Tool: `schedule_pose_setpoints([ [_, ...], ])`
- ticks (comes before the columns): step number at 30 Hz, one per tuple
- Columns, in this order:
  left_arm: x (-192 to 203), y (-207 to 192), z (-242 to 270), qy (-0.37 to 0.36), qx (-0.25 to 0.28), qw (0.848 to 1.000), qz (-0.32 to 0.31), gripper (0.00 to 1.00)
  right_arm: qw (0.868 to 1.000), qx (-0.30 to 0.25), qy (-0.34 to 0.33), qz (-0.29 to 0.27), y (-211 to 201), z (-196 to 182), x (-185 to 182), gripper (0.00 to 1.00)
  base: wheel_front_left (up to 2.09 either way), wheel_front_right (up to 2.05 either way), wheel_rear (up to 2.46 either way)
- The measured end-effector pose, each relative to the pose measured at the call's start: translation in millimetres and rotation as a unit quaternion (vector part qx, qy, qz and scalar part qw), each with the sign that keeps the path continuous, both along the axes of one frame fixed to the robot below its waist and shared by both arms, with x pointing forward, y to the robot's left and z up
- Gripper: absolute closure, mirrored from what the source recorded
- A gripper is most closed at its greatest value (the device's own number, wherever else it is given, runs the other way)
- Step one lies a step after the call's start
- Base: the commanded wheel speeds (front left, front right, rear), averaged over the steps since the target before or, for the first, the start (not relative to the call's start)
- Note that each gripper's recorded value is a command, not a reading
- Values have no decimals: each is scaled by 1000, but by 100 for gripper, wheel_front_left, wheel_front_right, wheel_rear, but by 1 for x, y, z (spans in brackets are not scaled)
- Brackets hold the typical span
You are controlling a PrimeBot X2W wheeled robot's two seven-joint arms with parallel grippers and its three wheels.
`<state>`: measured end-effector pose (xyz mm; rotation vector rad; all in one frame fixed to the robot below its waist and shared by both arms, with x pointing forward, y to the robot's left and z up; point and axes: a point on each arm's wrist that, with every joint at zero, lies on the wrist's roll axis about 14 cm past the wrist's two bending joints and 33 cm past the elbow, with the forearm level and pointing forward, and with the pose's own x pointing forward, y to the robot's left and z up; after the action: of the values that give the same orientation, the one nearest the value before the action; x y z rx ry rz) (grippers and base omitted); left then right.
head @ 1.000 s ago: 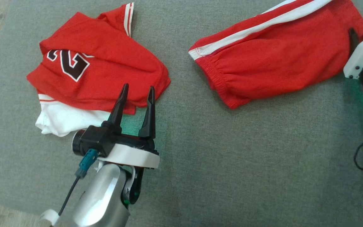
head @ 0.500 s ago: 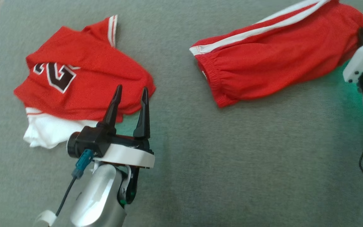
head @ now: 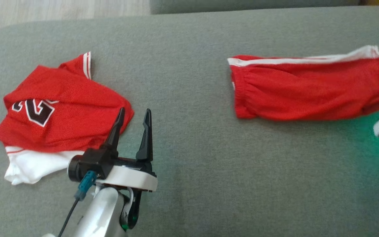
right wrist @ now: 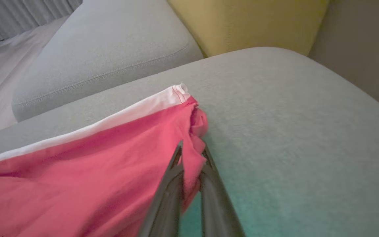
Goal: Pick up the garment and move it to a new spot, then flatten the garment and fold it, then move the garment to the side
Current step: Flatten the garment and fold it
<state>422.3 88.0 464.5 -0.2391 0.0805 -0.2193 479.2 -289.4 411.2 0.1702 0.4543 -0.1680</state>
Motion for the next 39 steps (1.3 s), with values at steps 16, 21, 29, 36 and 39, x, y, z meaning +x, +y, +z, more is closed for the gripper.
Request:
schedule_pose_setpoints([
  [16,-13,7,-4,5,10,1000,4,0,998,10,-62,-23,-15,25,-11,100,0,0,0],
  [21,-15,10,1,-1,12,1000,8,0,994,18,-106,6,6,50,0,100,0,0,0],
  [29,-22,16,9,-10,13,1000,16,0,980,55,-172,89,71,92,15,100,0,0,0],
  [36,-29,29,11,-12,15,999,36,0,964,83,-177,180,139,98,12,100,0,0,0],
  [39,-37,38,6,-3,16,999,49,0,955,95,-165,226,174,93,7,100,0,0,0],
])
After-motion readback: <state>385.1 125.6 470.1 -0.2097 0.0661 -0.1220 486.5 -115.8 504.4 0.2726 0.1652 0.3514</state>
